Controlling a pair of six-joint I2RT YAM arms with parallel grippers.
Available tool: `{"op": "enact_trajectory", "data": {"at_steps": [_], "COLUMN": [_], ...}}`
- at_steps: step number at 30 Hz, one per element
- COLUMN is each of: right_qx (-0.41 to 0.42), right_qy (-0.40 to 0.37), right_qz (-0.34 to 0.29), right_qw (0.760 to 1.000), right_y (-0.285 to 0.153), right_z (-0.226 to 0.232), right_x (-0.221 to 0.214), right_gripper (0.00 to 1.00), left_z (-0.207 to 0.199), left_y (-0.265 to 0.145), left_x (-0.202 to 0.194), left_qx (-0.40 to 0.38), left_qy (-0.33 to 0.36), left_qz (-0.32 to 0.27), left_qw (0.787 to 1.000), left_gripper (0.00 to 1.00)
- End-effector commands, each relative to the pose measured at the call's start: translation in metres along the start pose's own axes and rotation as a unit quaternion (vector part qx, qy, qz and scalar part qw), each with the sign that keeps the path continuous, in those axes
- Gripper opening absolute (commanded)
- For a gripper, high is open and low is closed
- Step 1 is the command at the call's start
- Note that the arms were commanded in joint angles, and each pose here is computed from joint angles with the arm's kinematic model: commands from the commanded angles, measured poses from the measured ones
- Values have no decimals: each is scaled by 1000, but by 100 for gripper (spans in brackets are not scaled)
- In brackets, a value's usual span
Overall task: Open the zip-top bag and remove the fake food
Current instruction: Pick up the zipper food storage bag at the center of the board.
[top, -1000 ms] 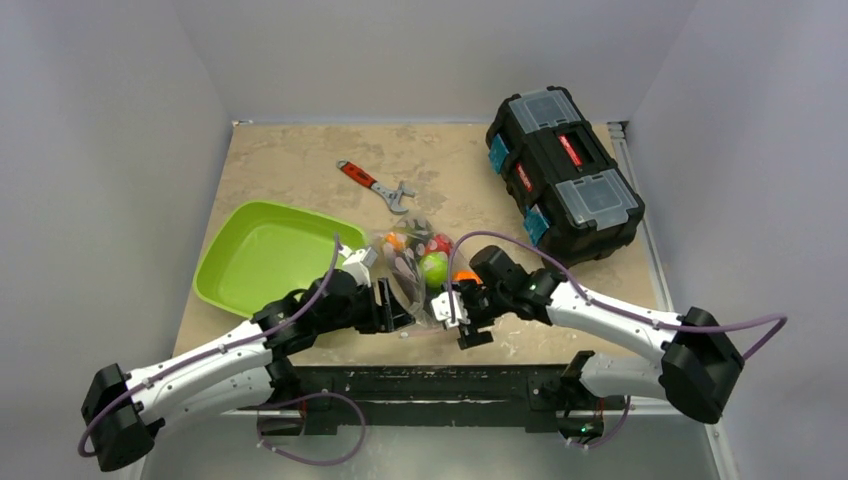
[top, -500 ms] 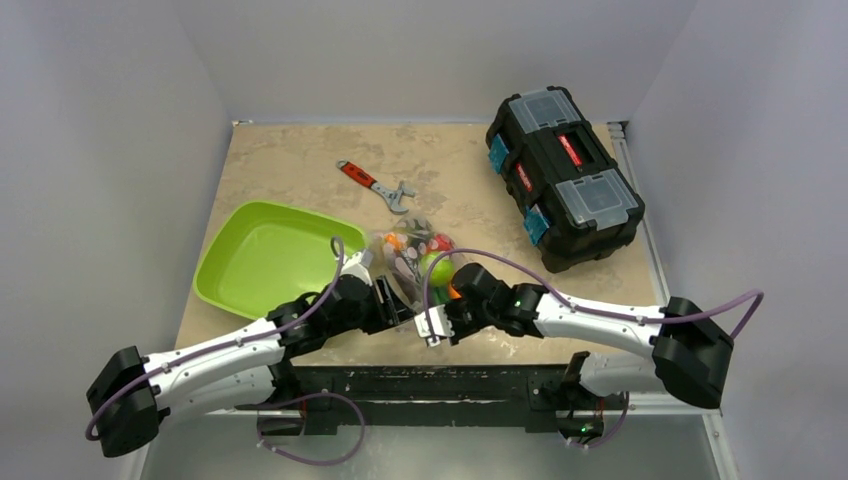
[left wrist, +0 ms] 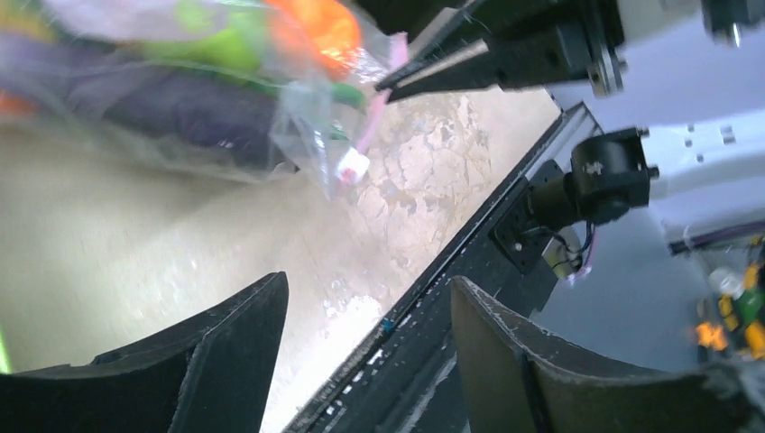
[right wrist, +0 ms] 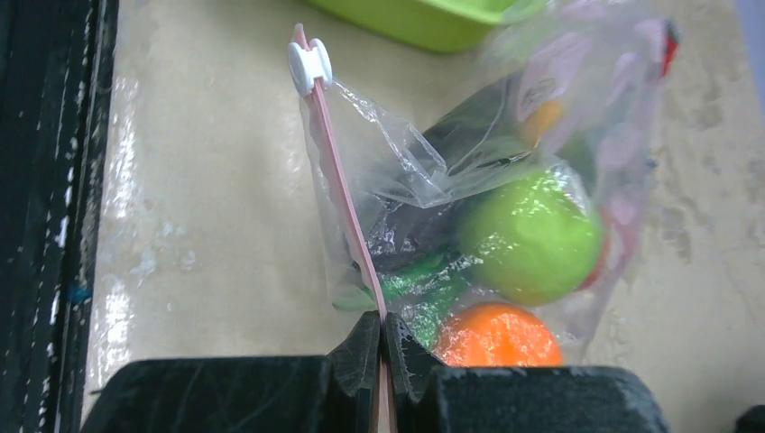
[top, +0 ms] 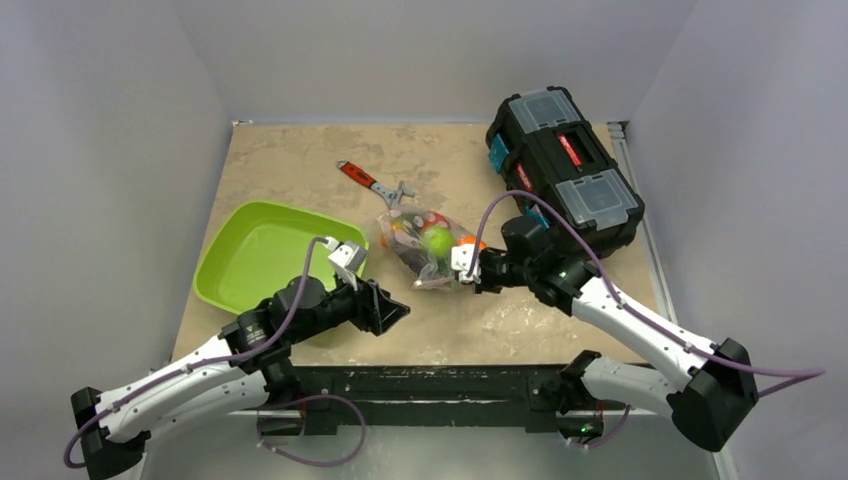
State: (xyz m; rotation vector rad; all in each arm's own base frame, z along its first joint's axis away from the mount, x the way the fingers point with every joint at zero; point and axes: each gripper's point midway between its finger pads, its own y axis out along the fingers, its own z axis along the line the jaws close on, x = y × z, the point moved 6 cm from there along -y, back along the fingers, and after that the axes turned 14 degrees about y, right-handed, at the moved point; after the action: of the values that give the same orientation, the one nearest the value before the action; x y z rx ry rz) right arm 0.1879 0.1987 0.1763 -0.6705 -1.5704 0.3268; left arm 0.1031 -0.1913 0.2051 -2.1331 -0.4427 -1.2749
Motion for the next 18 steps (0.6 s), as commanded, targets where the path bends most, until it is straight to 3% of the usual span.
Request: {"op": "enact_trajectory", "data": {"at_steps": [1,6,11,18], "right_qx": [-20,-70,-111,-133], "right_qy": [14,10,3,16], "right_qz": [-68,-74,-84,-96], "right_qw": [997,995,990,986], "right_y": [-25,-50,-75,-93], "right_z": [-17,-38,-57,-72], "right_x": [38,61,94,119], "right_gripper": [0,0,0,0], "left_z": [-17,-23,-15,-12], "left_y": [-3,5,12,4], "left_x": [34,67,98,129], "left_qx": [-83,-89,-38,16], "left_qy": [186,318,438,476], "left_qz": [-56,-98,-110,-143], "left_qw": [978,939,891,868], "left_gripper": [66,69,73,74]}}
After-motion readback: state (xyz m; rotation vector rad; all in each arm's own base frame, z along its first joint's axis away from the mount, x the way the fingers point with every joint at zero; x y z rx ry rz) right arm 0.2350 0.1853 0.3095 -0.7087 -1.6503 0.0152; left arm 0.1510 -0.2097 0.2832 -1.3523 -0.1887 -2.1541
